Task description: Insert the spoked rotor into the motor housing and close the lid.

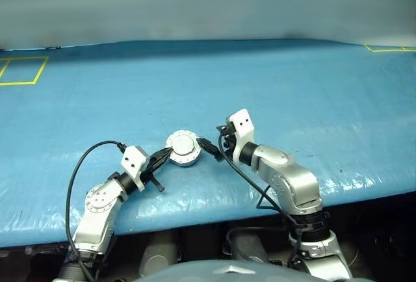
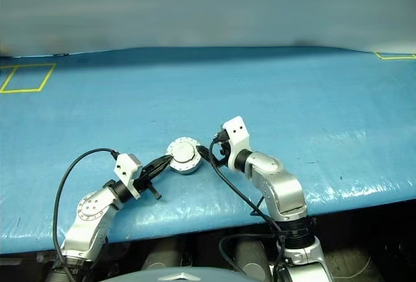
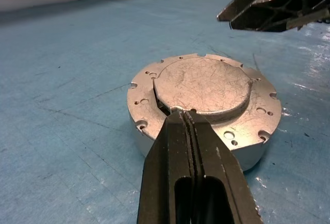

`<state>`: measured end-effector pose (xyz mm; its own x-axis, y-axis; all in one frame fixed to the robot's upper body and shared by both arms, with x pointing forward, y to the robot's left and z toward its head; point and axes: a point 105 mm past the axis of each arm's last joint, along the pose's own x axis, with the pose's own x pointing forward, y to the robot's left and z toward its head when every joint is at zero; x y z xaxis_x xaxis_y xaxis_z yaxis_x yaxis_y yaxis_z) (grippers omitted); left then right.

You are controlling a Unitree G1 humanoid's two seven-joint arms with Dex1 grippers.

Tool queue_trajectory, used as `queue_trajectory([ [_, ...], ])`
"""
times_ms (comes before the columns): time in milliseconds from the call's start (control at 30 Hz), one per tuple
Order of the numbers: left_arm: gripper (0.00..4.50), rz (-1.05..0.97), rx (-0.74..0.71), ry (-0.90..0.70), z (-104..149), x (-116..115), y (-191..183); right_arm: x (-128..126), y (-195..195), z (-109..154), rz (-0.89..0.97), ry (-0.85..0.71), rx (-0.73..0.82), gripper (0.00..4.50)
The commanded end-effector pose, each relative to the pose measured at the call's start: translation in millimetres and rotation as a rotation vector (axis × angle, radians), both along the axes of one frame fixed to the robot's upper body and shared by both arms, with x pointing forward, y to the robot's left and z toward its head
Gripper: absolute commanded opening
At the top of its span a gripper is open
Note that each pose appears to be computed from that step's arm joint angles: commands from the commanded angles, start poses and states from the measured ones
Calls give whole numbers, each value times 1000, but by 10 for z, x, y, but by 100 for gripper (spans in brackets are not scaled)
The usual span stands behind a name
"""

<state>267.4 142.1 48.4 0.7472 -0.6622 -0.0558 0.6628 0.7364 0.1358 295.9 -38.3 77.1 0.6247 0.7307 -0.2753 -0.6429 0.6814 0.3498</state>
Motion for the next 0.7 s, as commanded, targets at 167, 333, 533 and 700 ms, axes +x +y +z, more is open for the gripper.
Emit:
queue_trajectory([
  [167,0,-4,18,-3,-11,-9,-14,-94,172,-8,28,214,247,447],
  [333,0,1,22,-6,-10,-14,4,-54,176,-131,-32,373,353,447],
  [533,0,8,28,-6,-20,-32,34,-53,192,-197,-64,493,468,447],
  [700,0,9,31,-9,-18,-28,39,-72,248,-145,-34,521,536,409],
])
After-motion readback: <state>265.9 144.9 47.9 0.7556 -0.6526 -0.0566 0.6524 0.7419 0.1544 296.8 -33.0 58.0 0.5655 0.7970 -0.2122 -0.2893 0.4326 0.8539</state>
